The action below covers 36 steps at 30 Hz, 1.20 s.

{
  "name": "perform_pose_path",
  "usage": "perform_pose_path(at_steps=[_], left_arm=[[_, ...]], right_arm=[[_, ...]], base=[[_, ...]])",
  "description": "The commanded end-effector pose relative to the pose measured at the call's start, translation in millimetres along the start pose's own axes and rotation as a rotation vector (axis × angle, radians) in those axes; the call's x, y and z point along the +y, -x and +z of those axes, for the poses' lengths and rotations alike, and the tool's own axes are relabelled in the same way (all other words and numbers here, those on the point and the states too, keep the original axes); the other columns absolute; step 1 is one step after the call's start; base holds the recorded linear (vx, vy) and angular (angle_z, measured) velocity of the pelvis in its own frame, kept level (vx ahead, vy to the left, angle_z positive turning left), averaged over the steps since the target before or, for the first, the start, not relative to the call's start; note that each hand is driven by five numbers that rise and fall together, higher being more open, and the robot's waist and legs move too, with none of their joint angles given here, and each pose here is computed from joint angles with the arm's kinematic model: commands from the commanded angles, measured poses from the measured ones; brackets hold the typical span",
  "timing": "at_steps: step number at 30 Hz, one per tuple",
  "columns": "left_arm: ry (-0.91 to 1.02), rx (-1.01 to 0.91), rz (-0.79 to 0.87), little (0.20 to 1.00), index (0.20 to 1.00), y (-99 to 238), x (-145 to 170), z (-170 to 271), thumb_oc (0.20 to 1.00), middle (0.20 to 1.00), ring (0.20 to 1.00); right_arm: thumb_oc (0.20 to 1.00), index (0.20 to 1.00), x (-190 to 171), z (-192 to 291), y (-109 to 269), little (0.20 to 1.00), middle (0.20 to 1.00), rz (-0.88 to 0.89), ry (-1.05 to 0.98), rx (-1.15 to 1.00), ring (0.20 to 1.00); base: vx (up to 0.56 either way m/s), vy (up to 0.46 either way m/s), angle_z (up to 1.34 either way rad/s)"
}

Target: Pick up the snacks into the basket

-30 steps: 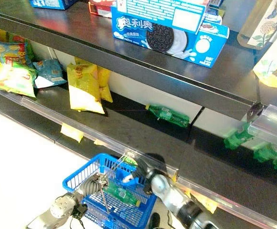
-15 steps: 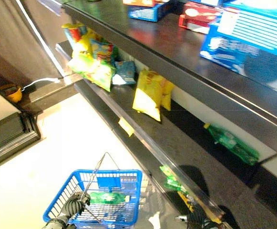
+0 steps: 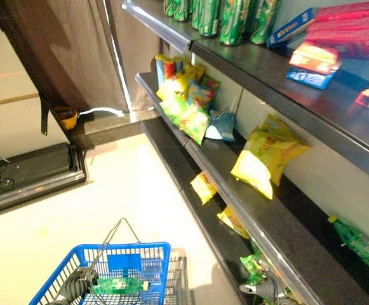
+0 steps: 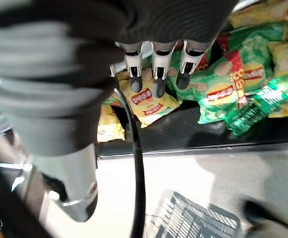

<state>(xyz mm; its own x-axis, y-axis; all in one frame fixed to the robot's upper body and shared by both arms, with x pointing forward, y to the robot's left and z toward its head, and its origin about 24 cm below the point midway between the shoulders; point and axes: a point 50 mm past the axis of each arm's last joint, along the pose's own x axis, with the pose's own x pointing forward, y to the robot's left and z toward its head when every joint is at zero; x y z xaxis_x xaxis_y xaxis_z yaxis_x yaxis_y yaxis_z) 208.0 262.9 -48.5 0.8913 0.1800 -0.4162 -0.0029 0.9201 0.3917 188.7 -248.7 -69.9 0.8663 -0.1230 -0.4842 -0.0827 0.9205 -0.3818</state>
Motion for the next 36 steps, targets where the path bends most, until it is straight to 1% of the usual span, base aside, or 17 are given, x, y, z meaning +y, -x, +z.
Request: perform_pose_path(at_steps=[1, 5, 10, 13, 16, 19, 22, 26, 28, 31, 34, 36], left_arm=[[0.003, -0.343, 0.057, 0.200, 0.200, 0, 21, 68, 0.200, 0.200, 0.200], [0.016, -0.330, 0.016, 0.200, 0.200, 5, 11, 61, 0.200, 0.200, 0.200], [0.062, -0.305, 0.004, 0.200, 0.200, 5, 1, 55, 0.200, 0.200, 0.200], [0.081, -0.318, -0.019, 0.200, 0.200, 3, -7, 60, 0.200, 0.200, 0.200], [0.072, -0.339, -0.027, 0.200, 0.200, 3, -11, 66, 0.200, 0.200, 0.200], [0.063, -0.320, -0.031, 0.200, 0.200, 7, -13, 59, 0.200, 0.200, 0.200], [0.069, -0.281, 0.003, 0.200, 0.200, 13, -9, 47, 0.200, 0.200, 0.200], [0.072, -0.275, 0.009, 0.200, 0.200, 11, -8, 48, 0.200, 0.200, 0.200], [0.053, -0.279, -0.007, 0.200, 0.200, 9, -11, 49, 0.200, 0.200, 0.200], [0.045, -0.263, 0.000, 0.200, 0.200, 7, -8, 46, 0.200, 0.200, 0.200], [0.022, -0.234, 0.026, 0.200, 0.200, 6, 1, 41, 0.200, 0.200, 0.200], [0.023, -0.233, 0.037, 0.200, 0.200, 5, 3, 40, 0.200, 0.200, 0.200]], right_arm=[[1.000, 1.000, -20, 7, -6, 1.000, 1.000, -0.089, -0.058, -0.029, 1.000], [1.000, 1.000, -30, -10, 5, 1.000, 1.000, -0.124, -0.046, 0.025, 1.000], [1.000, 1.000, -34, -14, 6, 1.000, 1.000, -0.130, -0.020, 0.047, 1.000], [1.000, 1.000, -39, -9, 7, 1.000, 1.000, -0.154, -0.037, 0.016, 1.000], [1.000, 1.000, -46, 12, 3, 1.000, 1.000, -0.191, -0.064, -0.077, 1.000], [1.000, 1.000, -56, 31, 4, 1.000, 1.000, -0.239, -0.082, -0.163, 1.000], [1.000, 1.000, -56, 53, 2, 1.000, 1.000, -0.253, -0.103, -0.264, 1.000], [1.000, 1.000, -56, 71, 2, 1.000, 1.000, -0.245, -0.070, -0.333, 1.000], [1.000, 1.000, -60, 63, 7, 1.000, 1.000, -0.285, -0.071, -0.316, 1.000], [1.000, 1.000, -57, 44, 10, 1.000, 1.000, -0.294, -0.096, -0.243, 1.000], [1.000, 1.000, -56, 27, 12, 1.000, 1.000, -0.314, -0.112, -0.165, 1.000], [1.000, 1.000, -57, 26, 12, 1.000, 1.000, -0.323, -0.123, -0.161, 1.000]], base=[[0.33, -0.078, 1.58], [0.55, -0.182, 1.03], [0.43, -0.148, 0.79], [0.38, -0.247, 0.57], [0.36, -0.259, 0.57], [0.35, -0.102, 0.02], [0.36, 0.055, -0.54], [0.16, 0.122, -1.06], [0.15, 0.283, -1.02], [0.10, 0.216, -0.81], [0.04, 0.231, -0.71], [0.00, 0.146, -0.98]])
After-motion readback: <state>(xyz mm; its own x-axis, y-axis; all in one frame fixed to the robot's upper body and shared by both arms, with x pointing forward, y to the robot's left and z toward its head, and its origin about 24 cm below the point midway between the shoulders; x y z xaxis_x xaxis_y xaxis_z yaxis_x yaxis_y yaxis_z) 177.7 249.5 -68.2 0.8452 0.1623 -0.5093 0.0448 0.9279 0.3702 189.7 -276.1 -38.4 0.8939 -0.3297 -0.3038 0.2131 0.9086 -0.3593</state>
